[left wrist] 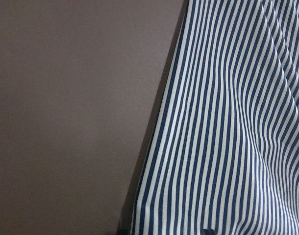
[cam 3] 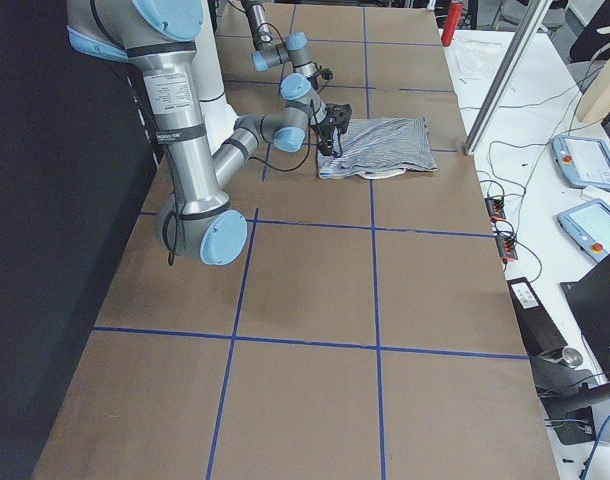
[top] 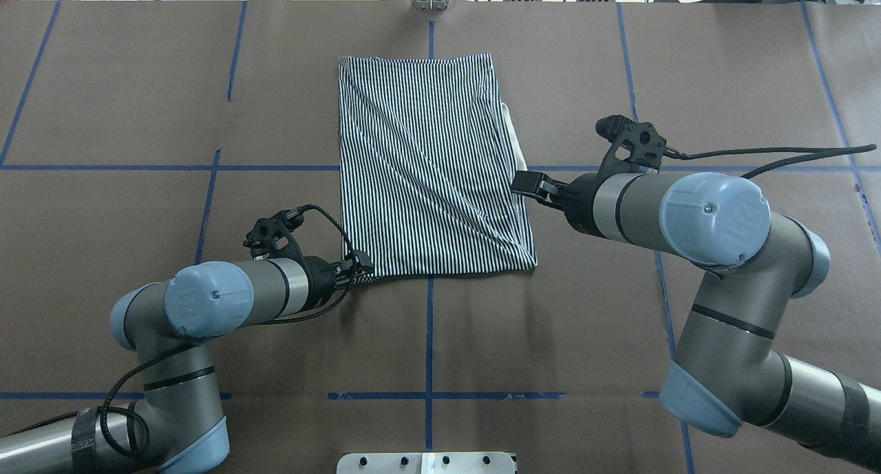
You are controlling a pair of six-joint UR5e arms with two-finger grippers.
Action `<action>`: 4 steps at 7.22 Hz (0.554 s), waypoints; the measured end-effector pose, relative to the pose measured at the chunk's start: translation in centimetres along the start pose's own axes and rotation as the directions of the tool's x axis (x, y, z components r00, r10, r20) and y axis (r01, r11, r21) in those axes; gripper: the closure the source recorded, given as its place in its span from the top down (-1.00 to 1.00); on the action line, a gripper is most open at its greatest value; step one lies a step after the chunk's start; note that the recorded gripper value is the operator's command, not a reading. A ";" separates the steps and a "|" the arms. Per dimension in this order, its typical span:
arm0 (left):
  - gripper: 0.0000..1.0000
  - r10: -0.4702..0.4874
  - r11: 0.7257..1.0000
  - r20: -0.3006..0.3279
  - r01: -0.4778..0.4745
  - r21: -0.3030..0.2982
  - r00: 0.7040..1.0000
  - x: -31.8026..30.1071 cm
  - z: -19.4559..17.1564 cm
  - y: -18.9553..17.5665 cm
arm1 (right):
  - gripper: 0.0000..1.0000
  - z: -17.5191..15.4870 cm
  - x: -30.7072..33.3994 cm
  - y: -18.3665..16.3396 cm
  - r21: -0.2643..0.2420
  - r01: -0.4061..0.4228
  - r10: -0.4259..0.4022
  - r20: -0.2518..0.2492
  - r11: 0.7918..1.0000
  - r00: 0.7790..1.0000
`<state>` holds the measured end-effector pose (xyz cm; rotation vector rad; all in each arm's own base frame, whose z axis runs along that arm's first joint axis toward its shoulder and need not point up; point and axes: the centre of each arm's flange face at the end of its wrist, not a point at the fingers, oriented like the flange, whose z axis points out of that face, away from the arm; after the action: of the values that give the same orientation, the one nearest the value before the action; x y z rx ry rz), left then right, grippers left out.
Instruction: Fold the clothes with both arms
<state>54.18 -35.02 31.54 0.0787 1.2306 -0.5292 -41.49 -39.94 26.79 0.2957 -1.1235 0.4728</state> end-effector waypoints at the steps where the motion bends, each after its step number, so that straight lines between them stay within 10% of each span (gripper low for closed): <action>1: 0.21 -0.013 1.000 -0.003 0.013 0.001 1.000 0.2 0.0 -0.1 | 0.97 0.0 0.0 0.0 0.000 0.000 0.000 -0.001 1.000 1.000; 4: 0.21 -0.031 0.999 0.030 0.031 0.025 0.999 0.1 0.2 -0.4 | 0.97 0.0 0.1 0.0 0.001 0.000 0.000 -0.002 1.000 1.000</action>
<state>54.25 -35.51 31.61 0.0719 1.1972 -0.5706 -41.47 -39.94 26.88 0.2961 -1.1211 0.4736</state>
